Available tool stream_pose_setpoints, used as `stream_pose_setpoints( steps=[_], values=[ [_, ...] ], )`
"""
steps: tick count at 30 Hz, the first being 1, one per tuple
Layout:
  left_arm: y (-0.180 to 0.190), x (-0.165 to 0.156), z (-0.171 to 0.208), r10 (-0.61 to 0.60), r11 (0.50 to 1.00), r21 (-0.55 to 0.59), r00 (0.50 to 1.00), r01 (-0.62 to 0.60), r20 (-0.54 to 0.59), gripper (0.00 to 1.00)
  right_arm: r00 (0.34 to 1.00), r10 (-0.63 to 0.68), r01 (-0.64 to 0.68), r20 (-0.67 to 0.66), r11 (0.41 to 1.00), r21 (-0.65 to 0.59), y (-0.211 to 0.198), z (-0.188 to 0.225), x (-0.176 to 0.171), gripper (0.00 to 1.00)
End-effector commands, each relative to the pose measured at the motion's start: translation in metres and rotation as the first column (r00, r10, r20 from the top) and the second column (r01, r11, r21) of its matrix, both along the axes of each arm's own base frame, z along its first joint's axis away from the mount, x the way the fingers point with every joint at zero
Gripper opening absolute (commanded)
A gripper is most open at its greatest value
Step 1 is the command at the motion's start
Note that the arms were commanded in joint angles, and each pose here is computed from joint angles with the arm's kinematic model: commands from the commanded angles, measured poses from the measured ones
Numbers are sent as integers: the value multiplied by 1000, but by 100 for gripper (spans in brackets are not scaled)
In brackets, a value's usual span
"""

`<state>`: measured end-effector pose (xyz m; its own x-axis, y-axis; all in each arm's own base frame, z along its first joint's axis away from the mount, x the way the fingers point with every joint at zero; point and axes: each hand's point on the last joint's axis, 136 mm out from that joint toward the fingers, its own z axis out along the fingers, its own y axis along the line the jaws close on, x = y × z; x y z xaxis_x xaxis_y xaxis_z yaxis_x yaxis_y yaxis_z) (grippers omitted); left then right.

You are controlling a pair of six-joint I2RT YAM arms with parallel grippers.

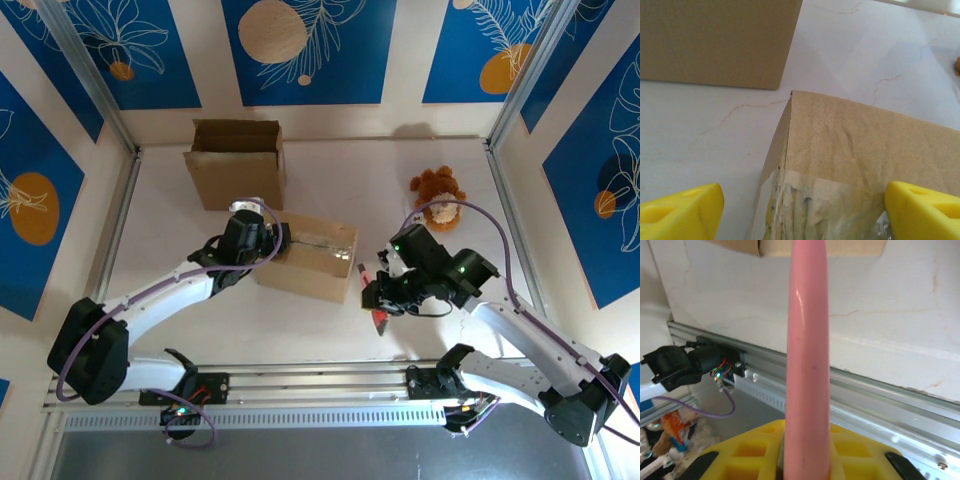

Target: Unpack the express box

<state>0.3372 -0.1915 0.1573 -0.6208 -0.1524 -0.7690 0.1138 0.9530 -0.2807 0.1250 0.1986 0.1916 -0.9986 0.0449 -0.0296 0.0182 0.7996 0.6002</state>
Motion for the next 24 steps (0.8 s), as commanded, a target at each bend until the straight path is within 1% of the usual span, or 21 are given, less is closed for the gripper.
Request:
stream_pose_setpoints(
  steps=[1,4,7,8,10,12,14,15,16,18,20,24],
  values=[
    [5,-28,-7,-73,995,54,988,81,-133,86,999,-5,13,54,989,-148,-23,0,5,0],
    [-7,-39,27,-149,989,-12,980,149,-135,87,998,-13,30,65,960,-277,-34,-15,10,0],
    [-20,-54,50,-231,971,-96,961,218,-153,87,998,-18,44,67,910,-413,-40,-33,15,0],
    [-20,-58,56,-241,968,-110,958,225,-157,87,997,-27,55,68,888,-457,-42,-40,17,0],
    [-14,-62,64,-228,972,-93,961,215,-159,88,997,-28,60,71,853,-518,-40,-48,16,0],
    [4,-57,73,-163,987,-6,977,164,-141,90,997,-27,63,72,821,-567,-37,-55,14,0],
    [22,-42,86,-94,989,103,990,105,-105,91,997,-25,67,77,791,-608,-32,-59,11,0],
    [27,-33,92,-74,987,138,993,86,-91,90,997,-24,68,78,782,-620,-30,-61,10,0],
    [31,-21,96,-55,983,170,995,69,-83,89,996,-26,72,81,773,-630,-26,-62,8,0],
    [31,4,95,-46,977,201,994,65,-98,86,995,-33,85,91,760,-644,-20,-65,6,0],
    [27,31,84,-43,969,234,990,73,-134,80,993,-55,111,105,744,-658,-16,-67,5,0],
    [10,64,53,-79,950,281,977,134,-200,75,988,-79,147,131,730,-668,-6,-68,11,0]
  ],
)
